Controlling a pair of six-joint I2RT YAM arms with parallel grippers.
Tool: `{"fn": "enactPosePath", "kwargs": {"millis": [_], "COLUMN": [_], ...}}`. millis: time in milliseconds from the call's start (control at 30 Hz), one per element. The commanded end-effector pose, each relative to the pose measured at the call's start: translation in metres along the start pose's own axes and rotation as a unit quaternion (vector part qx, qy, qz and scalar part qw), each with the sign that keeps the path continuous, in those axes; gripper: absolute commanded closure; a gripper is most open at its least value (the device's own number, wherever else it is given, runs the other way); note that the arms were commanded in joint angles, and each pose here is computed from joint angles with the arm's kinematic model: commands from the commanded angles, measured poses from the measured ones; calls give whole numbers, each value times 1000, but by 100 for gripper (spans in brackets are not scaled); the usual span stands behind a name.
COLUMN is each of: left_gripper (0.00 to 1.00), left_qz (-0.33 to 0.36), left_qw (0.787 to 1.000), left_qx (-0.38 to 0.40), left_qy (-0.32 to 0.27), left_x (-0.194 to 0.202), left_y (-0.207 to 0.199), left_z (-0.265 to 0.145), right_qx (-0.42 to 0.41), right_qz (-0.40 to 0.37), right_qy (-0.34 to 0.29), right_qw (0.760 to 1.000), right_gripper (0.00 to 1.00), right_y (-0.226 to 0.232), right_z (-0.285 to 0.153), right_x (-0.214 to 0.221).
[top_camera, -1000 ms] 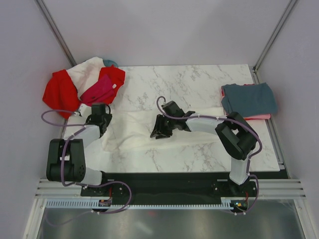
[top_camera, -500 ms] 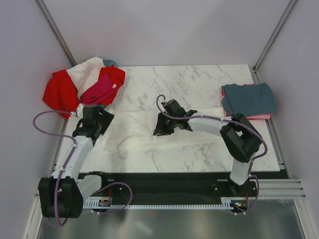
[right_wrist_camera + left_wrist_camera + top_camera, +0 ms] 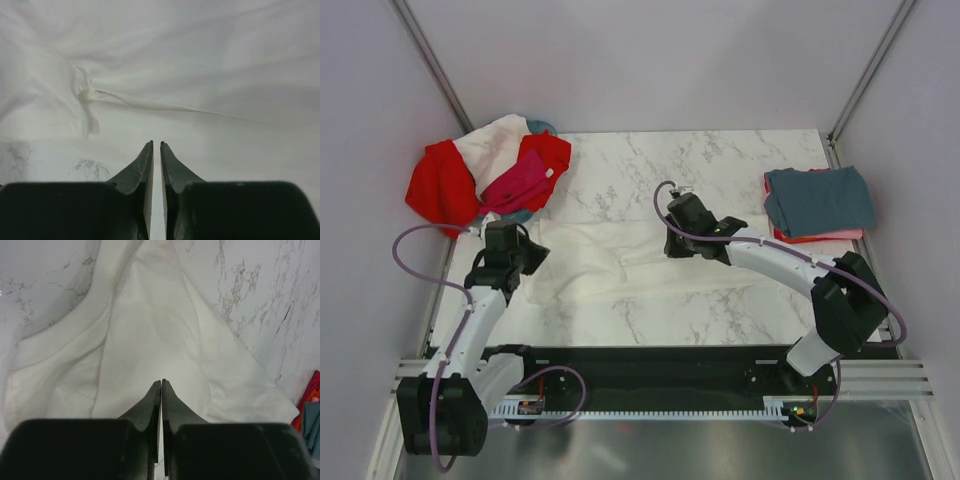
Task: Fold and stack the t-shirts
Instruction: Fold the tshirt
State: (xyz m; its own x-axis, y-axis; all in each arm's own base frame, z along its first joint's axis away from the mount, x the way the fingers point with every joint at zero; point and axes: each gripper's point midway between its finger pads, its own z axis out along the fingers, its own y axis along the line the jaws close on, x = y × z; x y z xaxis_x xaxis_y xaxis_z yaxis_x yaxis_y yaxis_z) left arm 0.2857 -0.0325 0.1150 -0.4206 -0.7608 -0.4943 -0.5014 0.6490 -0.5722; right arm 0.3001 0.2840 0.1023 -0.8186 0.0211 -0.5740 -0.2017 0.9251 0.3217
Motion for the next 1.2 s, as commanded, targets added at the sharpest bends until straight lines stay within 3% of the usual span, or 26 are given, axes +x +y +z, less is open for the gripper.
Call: {"fn": "enactPosePath", "kwargs": {"millis": [0,67,300,467,600,967,1167], "left_gripper": [94,98,98,98,98,98,98], "left_qz": [9,-2,-12,0,-1,91,141], "left_qw": [1000,1000,1000,999,997,984,978], "left_qx": [14,19,-12,-44,-71,-133,-129], "left_qy": [-9,-11,6,13,29,73,87], "left_x": [-8,-13,-4,4,15,43,63], "left_y": [-9,-16,-26,-36,-34,-46,-67], "left_z": [13,19,56,83,105,158,178], "right_qx": [76,95,225,274,305,310,270], "right_qz": [3,12,74,102,109,114,91], "right_qy": [-30,-34,-53,-55,-21,40,74], "right_qw": [997,995,970,955,946,943,956], "right_gripper": [84,99,100,100,100,100,100], "right_y": [-49,-64,-146,-177,-194,-201,-169], "right_z": [-21,-26,-49,-51,-38,-14,-12], "right_x": [-4,-3,9,20,42,81,116]}}
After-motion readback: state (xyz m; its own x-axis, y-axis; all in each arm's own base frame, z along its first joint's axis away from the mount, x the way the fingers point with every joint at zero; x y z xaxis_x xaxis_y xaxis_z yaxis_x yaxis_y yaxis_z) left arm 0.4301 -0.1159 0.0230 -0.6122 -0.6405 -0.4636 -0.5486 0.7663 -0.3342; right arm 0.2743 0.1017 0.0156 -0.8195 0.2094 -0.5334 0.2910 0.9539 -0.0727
